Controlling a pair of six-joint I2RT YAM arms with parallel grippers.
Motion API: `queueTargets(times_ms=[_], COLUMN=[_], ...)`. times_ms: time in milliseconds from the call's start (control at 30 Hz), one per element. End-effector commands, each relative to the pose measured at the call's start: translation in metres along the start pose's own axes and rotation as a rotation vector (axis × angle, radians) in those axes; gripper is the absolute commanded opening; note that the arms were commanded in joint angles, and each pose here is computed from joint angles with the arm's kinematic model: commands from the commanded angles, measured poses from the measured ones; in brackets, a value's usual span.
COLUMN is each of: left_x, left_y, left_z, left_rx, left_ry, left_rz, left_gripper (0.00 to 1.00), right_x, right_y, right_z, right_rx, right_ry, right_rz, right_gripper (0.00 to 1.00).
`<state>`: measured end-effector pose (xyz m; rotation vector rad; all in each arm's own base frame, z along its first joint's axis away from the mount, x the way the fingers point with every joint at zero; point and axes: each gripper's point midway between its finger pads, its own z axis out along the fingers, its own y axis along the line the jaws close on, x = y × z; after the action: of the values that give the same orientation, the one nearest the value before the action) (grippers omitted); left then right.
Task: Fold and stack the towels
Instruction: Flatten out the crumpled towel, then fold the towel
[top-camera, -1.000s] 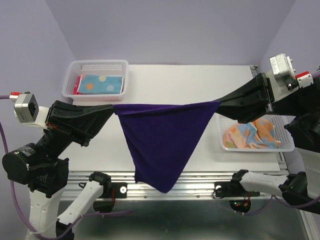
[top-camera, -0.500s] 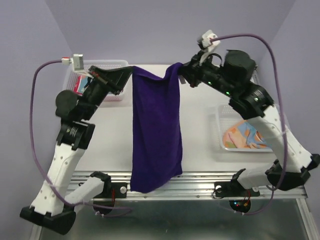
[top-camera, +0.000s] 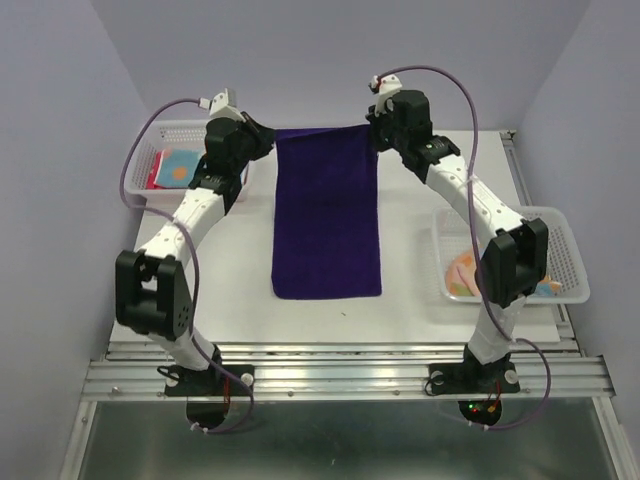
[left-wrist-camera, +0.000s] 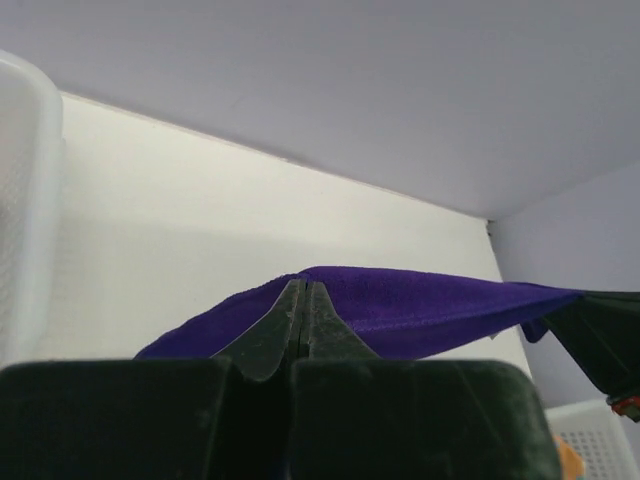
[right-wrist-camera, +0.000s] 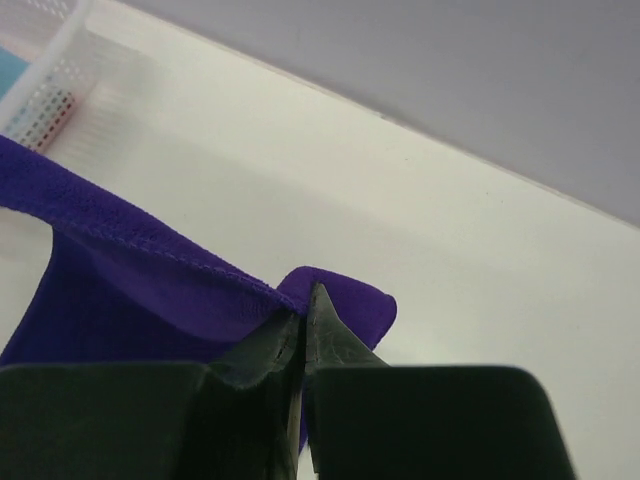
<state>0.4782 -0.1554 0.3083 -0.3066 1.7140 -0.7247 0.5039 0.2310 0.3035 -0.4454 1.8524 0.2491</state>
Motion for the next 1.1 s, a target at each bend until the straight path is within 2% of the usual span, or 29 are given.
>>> queueTargets(times_ms=[0, 100, 133, 233, 500, 667, 700, 767, 933, 967, 1000, 1067], left_x=[-0.031, -0.028, -0.013, -0.005, 0.006, 0.015, 0.028, 0.027, 0.061, 0.058, 0.075, 0.076], left_y=[-0.002, 0.002, 0.019, 0.038, 0.059, 0.059, 0.067, 0.062, 0.069, 0.061, 0.069, 0.062], left_z=[0.048, 0.077, 0.092, 0.111, 0.125, 0.108, 0.102, 0.088, 0.051, 0.042, 0.032, 0.014], left_rx=[0.044, 0.066, 0.042, 0.004, -0.04, -0.032, -0.044, -0.036, -0.034, -0.021, -0.038, -0.018], left_ry=[-0.104, -0.073, -0.04, -0.028, -0.019, 0.007, 0.03, 0.022, 0.088, 0.08, 0.112, 0.103], left_rz=[0.08, 0.084, 0.082, 0.087, 0.096, 0.085, 0.073, 0.045, 0.014, 0.007, -0.003, -0.013], left_gripper=[0.0, 0.0, 0.0, 0.0, 0.0, 0.0, 0.0, 0.0, 0.0, 0.0, 0.0, 0.0], right_x=[-0.031, -0.021, -0.01, 0.007, 0.054, 0.069, 0.076, 0.089, 0.122, 0.131, 0.133, 0.144], right_y=[-0.009, -0.01, -0.012, -0.017, -0.027, -0.017, -0.012, -0.004, 0.015, 0.02, 0.021, 0.029], right_z=[0.037, 0.06, 0.074, 0.098, 0.123, 0.108, 0.098, 0.086, 0.049, 0.038, 0.032, 0.016], right_rx=[-0.05, -0.07, -0.07, -0.076, -0.072, -0.129, -0.155, -0.2, -0.304, -0.326, -0.333, -0.369], right_ry=[-0.152, -0.153, -0.14, -0.107, 0.007, 0.073, 0.098, 0.136, 0.247, 0.272, 0.275, 0.305], right_rz=[-0.065, -0.106, -0.13, -0.157, -0.172, -0.171, -0.168, -0.162, -0.146, -0.138, -0.128, -0.121], right_gripper=[0.01, 0.01, 0.01, 0.01, 0.01, 0.01, 0.01, 0.01, 0.01, 0.01, 0.01, 0.02])
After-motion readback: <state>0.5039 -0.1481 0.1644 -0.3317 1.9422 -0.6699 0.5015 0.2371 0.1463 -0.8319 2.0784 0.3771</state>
